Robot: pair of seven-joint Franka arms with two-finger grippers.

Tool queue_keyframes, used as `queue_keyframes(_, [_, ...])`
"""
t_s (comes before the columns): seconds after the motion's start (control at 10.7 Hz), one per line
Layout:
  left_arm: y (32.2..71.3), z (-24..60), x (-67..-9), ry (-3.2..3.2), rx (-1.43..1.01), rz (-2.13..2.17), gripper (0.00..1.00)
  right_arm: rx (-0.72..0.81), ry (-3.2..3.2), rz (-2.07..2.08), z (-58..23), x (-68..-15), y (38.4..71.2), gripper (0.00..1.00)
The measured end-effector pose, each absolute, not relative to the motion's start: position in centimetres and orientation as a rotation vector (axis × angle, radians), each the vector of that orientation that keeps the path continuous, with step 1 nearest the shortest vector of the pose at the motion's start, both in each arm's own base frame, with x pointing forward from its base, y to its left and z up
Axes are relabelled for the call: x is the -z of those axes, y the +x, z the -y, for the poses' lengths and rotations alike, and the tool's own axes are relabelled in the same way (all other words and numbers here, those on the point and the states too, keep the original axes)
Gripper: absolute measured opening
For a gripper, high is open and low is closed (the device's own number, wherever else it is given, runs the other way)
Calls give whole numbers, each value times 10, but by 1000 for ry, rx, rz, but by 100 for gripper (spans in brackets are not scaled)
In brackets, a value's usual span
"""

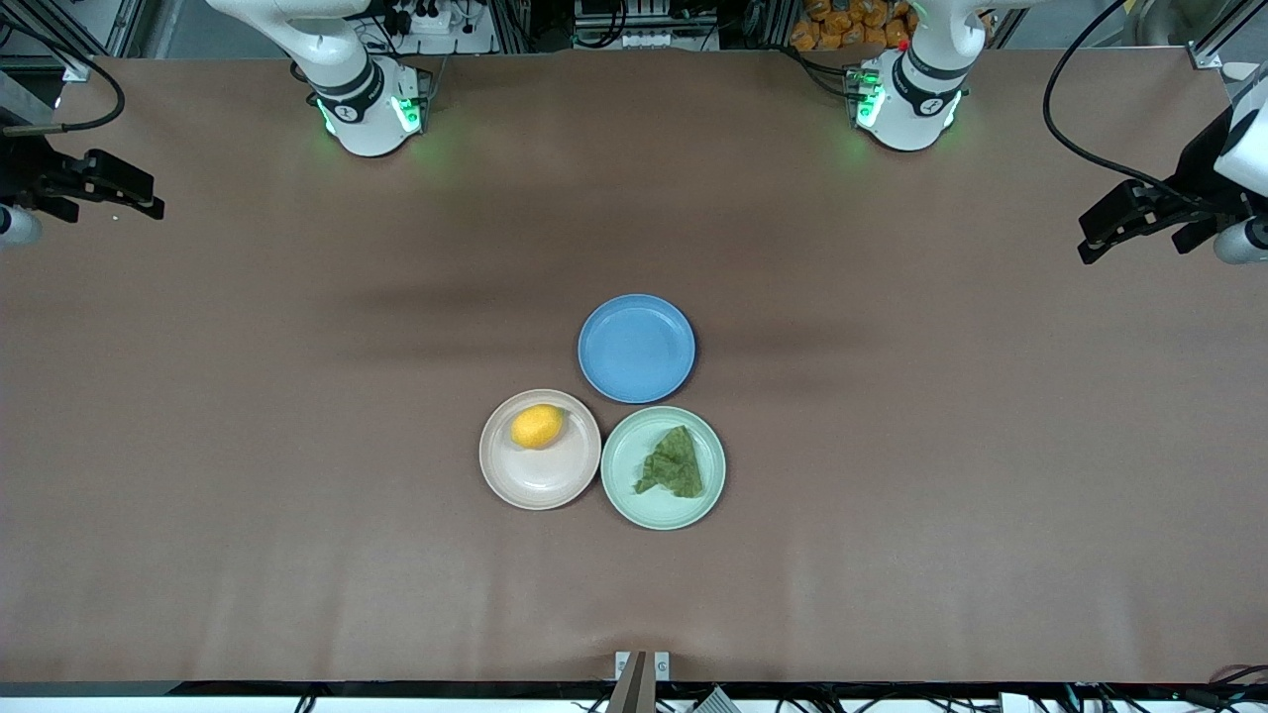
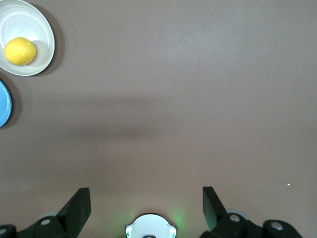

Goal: Place lemon and lettuce in plates

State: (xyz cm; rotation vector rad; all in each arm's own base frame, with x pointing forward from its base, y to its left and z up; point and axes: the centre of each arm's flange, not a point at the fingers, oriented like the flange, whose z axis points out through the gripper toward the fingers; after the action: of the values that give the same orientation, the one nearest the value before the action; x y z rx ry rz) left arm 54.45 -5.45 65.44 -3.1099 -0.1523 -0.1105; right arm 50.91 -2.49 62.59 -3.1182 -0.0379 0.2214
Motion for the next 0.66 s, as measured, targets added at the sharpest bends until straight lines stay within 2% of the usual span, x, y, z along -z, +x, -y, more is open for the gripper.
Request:
queue_keyframes(0.28, [545, 55, -654, -3110, 109, 150, 100, -143, -3126, 42, 24, -628, 514, 100])
queue_keyframes(0.66, [545, 55, -653, -3110, 106, 150, 100, -120, -3129, 58, 18, -629, 516, 100])
